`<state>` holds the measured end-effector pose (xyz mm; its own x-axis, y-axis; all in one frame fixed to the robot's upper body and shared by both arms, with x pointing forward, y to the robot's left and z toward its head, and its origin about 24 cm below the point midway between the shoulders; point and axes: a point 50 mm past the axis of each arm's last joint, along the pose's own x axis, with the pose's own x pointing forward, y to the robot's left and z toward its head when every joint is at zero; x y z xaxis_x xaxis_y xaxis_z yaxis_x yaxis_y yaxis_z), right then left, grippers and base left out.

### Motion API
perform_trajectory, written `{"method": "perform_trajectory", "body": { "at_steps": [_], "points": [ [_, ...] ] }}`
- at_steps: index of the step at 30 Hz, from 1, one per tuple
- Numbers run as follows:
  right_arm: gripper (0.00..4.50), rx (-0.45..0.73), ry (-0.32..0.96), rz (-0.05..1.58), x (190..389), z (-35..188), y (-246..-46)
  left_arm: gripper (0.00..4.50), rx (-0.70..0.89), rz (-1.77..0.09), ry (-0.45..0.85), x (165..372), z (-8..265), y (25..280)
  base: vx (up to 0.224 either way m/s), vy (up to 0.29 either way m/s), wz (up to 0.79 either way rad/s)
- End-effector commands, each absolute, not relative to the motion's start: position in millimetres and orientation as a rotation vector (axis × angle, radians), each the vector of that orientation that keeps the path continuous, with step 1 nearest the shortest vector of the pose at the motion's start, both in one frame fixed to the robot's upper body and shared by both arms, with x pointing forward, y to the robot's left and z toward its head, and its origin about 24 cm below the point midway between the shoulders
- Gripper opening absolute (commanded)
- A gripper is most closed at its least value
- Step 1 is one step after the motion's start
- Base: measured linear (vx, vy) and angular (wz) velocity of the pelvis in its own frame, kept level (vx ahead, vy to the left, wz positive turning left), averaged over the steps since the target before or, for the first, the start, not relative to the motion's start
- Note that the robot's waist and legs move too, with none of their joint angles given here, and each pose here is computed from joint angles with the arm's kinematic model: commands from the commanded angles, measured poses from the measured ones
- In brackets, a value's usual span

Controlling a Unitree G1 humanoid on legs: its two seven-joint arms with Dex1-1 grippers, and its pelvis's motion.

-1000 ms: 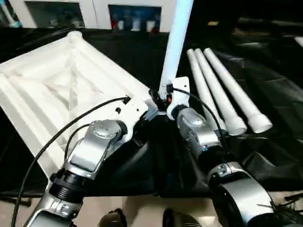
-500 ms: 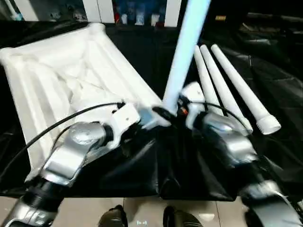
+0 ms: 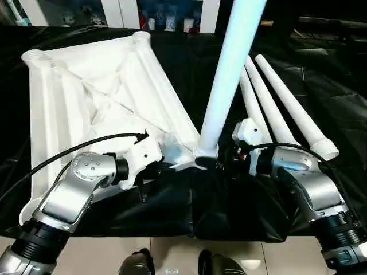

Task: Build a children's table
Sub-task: Insert table leg to table base, then rotate leg to tighten

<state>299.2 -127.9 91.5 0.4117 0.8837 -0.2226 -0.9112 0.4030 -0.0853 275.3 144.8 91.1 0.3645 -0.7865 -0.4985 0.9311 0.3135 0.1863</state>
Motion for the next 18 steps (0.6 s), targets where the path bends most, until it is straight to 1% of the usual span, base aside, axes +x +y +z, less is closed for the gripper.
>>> {"method": "perform_trajectory", "body": {
  "at_steps": [1,3,4,7,10,13,16,18],
  "points": [
    [3.85,-0.205,0.177,1.203,291.7,87.8,-122.2,0.00,0.448,-1.270,0.275,265.8,94.7,132.5,0.000,0.000,0.00],
    [3.85,-0.203,0.185,1.209,290.7,86.7,-122.8,0.00,0.451,-1.274,0.277,264.9,94.3,133.3,0.000,0.000,0.00],
    [3.68,-0.203,0.185,1.209,290.7,86.6,-122.8,0.00,0.452,-1.275,0.277,264.8,94.3,133.3,0.000,0.000,0.00],
    [3.47,-0.197,0.194,1.204,290.5,84.2,-122.9,0.00,0.454,-1.278,0.276,264.6,94.4,134.1,0.000,0.000,0.00],
    [3.10,-0.187,0.198,1.206,289.6,82.9,-122.4,0.00,0.455,-1.283,0.276,264.6,94.5,133.9,0.000,0.000,0.00],
    [3.01,-0.179,0.203,1.208,289.2,82.1,-121.9,0.00,0.454,-1.285,0.275,265.1,95.0,133.7,0.000,0.000,0.00],
    [2.78,-0.177,0.208,1.211,288.7,80.2,-122.1,0.00,0.454,-1.287,0.276,265.2,94.6,134.1,0.000,0.000,0.00],
    [2.76,-0.171,0.215,1.216,287.3,77.7,-121.9,0.00,0.454,-1.287,0.277,265.4,94.6,134.8,0.000,0.000,0.00]
  ]
}}
